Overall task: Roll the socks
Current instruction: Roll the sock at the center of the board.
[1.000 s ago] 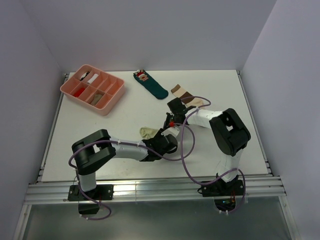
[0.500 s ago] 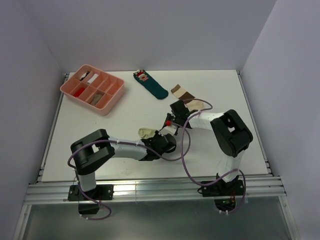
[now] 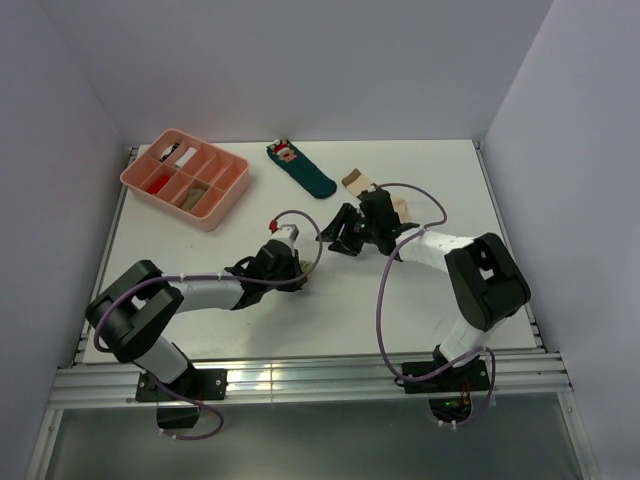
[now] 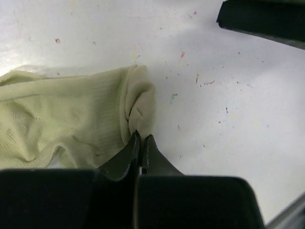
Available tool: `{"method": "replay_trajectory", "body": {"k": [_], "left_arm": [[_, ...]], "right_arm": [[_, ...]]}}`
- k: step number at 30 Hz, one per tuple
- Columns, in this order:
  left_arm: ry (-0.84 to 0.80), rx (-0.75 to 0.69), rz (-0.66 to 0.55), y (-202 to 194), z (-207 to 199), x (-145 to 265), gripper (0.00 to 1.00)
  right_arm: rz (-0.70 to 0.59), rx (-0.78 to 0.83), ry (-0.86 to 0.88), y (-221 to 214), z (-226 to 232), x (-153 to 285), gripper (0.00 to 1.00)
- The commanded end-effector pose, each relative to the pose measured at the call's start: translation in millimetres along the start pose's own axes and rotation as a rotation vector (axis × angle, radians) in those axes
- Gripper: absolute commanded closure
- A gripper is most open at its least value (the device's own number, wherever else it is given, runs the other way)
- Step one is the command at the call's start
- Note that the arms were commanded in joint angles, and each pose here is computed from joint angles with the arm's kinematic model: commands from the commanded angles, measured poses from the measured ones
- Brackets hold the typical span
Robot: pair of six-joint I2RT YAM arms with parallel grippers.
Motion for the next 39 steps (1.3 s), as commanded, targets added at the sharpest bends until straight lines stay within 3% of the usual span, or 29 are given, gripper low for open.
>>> {"method": "replay_trajectory", "body": {"k": [1,8,26,28,31,35,36,39], "left_arm": [[-0.167,0.157,0.097,-4.5,-9.3,9.6,0.99],[-0.26,0.406,0.124,5.5,14.6,12.5,0.99],[-0.259,0.625,0.202,-2.3,43.0,0.0,0.99],[-0.259,0.633,0.201,-2.3,43.5,0.0,0.99],[-0.253,0.637,0.201,-3.5,44.9,1.3,0.99],[-0.225,0.617,0.195,-3.2,47.8,1.0,0.99],[-0.218,0.608,0.186,-1.7,47.7,1.2,0.98],[-0.179,0.566,0.174,0.5,49.4,3.5,0.81]], "right_arm": [[-0.038,0.05,0.051,2.8,5.2,3.0,0.4],[0.042,0.091,0.082,-24.6,0.9,-10.9,0.41],[0.187,0.087,0.046,-73.0,-20.1,-48.1,0.53],[0.204,0.081,0.041,-75.4,-24.1,-51.3,0.57],[0.21,0.084,0.035,-77.2,-27.8,-53.9,0.71],[0.205,0.119,0.009,-71.7,-23.5,-49.6,1.0],[0.204,0.14,-0.001,-70.0,-23.0,-48.6,1.0],[0.19,0.173,-0.074,-60.8,-19.6,-43.0,1.0]]}}
Point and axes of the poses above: each gripper's point midway between its finger pads, its own x axis back along the fingers, its own z axis along the line the jaws close on, y = z × x, the point moved 7 cm from there along x, back along the fingers, and after that the axes turned 10 degrees about x, right-handed, at the moved point
